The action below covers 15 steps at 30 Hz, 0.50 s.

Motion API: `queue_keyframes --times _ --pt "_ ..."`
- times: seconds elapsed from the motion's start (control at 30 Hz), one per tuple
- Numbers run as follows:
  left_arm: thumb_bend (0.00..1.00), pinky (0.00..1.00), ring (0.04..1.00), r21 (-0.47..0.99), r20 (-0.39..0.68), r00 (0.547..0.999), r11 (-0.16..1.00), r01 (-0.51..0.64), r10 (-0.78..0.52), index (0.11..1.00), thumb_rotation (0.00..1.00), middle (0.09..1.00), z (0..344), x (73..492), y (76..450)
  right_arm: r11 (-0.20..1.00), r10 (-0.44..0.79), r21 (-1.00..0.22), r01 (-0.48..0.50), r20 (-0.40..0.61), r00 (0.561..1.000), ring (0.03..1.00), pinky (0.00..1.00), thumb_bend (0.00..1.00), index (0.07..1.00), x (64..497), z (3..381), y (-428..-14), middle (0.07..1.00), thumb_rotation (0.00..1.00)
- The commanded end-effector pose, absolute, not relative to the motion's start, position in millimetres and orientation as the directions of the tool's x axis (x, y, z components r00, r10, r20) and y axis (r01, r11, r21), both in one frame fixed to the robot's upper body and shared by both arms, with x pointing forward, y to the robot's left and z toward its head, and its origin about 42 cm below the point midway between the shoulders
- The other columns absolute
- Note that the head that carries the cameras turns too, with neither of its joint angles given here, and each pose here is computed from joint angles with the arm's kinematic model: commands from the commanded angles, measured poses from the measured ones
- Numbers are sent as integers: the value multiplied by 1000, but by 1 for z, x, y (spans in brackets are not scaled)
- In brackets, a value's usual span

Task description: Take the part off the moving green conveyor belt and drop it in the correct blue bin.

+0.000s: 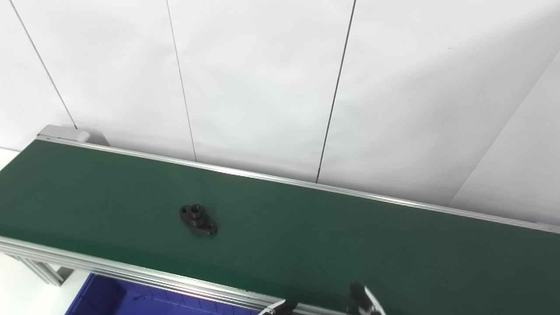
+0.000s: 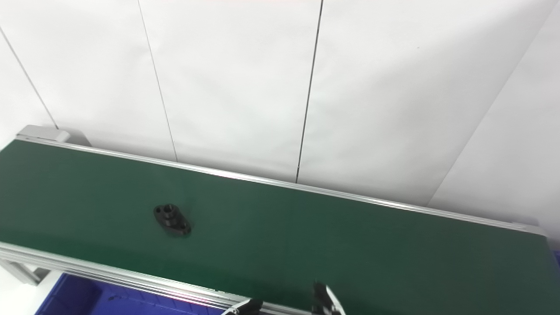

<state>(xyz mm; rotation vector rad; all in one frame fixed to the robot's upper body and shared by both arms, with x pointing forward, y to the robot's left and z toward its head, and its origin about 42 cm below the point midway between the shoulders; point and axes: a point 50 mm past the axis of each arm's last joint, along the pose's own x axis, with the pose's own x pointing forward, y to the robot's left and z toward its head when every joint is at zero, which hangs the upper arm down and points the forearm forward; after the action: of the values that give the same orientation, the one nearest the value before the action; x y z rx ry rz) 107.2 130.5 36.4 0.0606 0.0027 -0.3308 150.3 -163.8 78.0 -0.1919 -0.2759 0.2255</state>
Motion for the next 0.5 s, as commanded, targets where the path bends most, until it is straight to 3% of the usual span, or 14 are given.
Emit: queue_keyframes --times 0.0,0.3,0.47 --pt "833 759 869 65 52 945 946 318 -322 845 715 881 45 109 128 959 254 -211 -189 342 905 898 818 1000 919 164 97 -157 913 834" --pt "835 764 864 108 46 940 937 331 -337 850 725 879 46 104 129 956 245 -248 -154 395 886 892 799 1000 936 219 126 -141 924 913" --pt "846 788 876 119 30 935 930 347 -353 859 731 885 46 104 128 943 266 -293 -159 373 889 890 820 965 923 238 148 -133 913 876"
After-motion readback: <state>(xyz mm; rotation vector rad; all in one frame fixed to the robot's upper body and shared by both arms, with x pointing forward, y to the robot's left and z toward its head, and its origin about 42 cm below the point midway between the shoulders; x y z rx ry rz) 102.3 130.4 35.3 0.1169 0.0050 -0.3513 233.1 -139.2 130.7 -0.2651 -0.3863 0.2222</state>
